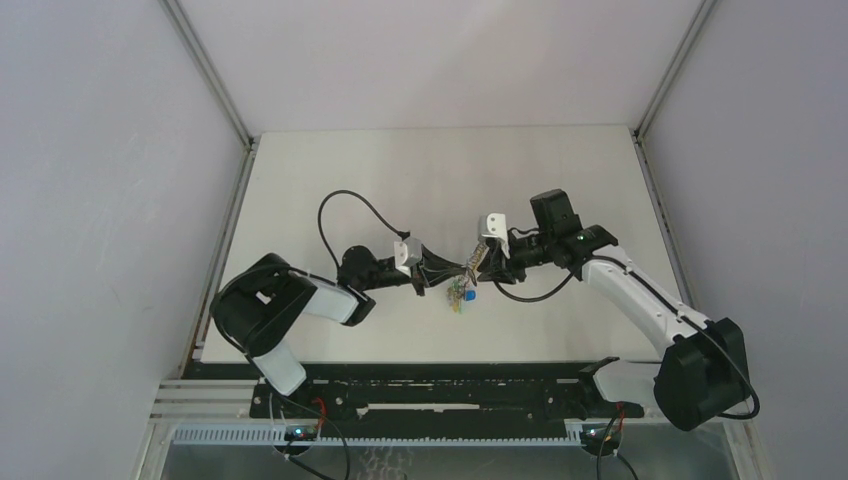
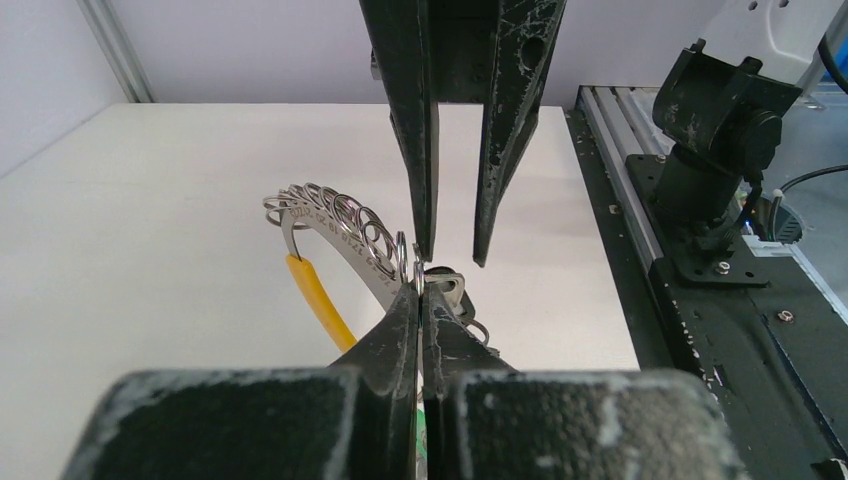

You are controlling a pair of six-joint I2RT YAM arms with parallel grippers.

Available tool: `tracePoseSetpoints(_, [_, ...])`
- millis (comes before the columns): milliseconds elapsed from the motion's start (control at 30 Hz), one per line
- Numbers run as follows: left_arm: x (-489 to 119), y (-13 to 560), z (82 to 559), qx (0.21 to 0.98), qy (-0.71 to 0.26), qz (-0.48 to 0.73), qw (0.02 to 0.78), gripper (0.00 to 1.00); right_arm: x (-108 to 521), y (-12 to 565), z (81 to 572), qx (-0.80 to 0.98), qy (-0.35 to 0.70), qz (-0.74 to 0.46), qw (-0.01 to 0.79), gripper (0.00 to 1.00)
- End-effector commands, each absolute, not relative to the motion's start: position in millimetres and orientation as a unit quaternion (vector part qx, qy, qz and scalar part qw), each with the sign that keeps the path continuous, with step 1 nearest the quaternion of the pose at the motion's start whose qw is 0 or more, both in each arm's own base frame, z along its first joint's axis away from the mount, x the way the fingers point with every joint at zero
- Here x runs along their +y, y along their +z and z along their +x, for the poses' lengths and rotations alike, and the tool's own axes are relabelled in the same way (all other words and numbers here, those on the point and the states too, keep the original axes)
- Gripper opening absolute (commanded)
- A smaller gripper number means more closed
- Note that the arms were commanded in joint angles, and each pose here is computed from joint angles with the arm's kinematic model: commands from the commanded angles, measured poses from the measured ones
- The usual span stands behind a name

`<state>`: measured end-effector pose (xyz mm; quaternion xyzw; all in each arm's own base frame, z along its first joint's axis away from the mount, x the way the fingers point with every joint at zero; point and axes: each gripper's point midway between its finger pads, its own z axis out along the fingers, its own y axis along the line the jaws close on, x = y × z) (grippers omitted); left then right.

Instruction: Put the keys on the keyring

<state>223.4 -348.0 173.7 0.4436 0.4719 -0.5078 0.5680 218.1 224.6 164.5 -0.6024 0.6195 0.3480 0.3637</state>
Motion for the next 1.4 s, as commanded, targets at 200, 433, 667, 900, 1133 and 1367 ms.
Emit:
tracePoseSetpoints(200, [-345, 200, 224, 0.437, -0.501, 0.441, 0.603, 0.0, 240, 190, 233, 0.572, 0.392, -0.579, 0.429, 0.27])
tracePoseSetpoints(433, [-346, 201, 222, 0.432, -0.504, 0.447, 0.599, 0.0, 240, 188, 236, 0.574, 0.398, -0.573, 0.429, 0.29])
tracePoseSetpoints(667, [-345, 205, 221, 0.429, -0.504, 0.445, 0.602, 0.0, 243, 186, 229, 0.56, 0.423, -0.577, 0.418, 0.21])
tracePoseSetpoints(900, [-345, 209, 219, 0.425, -0.506, 0.445, 0.604, 0.0, 244, 179, 227, 0.56, 0.435, -0.581, 0.399, 0.03])
tracePoseSetpoints(1133, [-342, 213, 217, 0.421, -0.503, 0.445, 0.61, 0.0, 237, 174, 229, 0.574, 0.432, -0.574, 0.393, 0.0])
tracePoseSetpoints(1367, [-340, 218, 215, 0.415, -0.5, 0.445, 0.616, 0.0, 234, 168, 230, 0.587, 0.433, -0.566, 0.384, 0.0])
